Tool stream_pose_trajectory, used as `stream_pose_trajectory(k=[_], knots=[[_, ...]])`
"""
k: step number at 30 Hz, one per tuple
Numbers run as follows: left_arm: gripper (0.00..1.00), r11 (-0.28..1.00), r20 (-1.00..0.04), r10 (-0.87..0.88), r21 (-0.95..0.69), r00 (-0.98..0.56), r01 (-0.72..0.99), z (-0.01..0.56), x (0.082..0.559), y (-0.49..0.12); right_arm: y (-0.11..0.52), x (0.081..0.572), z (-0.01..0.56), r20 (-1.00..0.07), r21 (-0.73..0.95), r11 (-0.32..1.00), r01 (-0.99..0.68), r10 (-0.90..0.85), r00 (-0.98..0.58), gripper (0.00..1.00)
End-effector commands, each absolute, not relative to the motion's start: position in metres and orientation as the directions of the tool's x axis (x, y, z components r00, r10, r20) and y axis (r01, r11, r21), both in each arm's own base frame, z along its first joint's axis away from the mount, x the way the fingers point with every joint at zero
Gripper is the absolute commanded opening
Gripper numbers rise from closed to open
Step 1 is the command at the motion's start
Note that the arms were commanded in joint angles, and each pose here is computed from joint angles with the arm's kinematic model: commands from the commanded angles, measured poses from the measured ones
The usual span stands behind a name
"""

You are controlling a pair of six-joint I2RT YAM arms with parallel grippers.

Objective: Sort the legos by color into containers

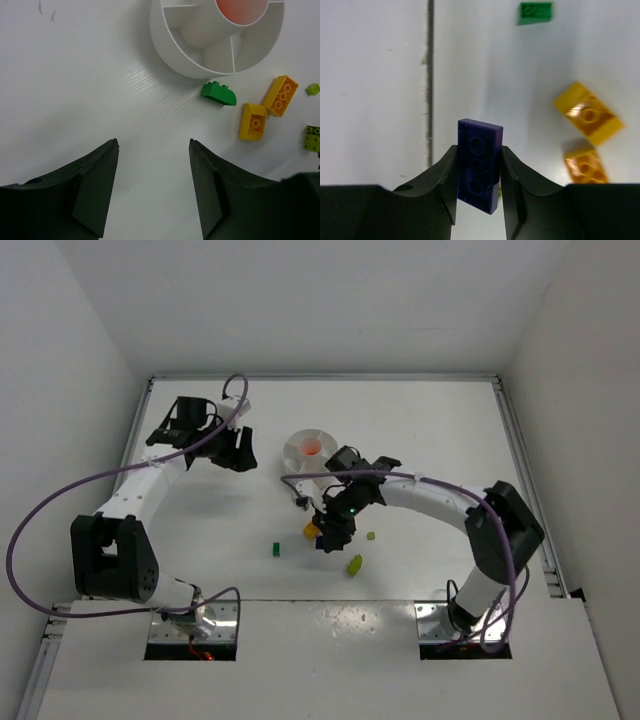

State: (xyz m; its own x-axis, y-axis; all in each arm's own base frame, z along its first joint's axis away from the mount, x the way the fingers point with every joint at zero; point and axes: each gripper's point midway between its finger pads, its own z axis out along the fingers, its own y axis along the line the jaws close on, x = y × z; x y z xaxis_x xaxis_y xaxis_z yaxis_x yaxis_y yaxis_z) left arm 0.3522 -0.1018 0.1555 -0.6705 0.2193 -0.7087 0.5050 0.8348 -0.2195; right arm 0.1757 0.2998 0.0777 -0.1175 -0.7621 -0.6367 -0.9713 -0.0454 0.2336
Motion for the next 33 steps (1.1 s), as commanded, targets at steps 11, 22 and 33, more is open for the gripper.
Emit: stream_pose_trajectory(k=[11,22,33], knots=[[0.64,0.805,-0.768,0.245,-0.178,-0.591,0.565,0.165,0.344,-0.109,0.315,0.170,0.126,-0.421,0.894,-0.136,-0.428,-0.588,-0.691,0.09],[0.65,0.714,-0.854,0.249,-0.158,-0.457,0.683,0.175,0.307,-0.138,0.286,0.208,0.176,-0.404,0.915,-0.174,-0.365,-0.366,-0.838,0.11],[0.67,0.695,-0.870,0.329,-0.040,-0.367,0.718,0.170,0.284,-0.163,0.234,0.241,0.099,-0.269,0.874,0.325,-0.362,-0.296,-0.916,0.12]])
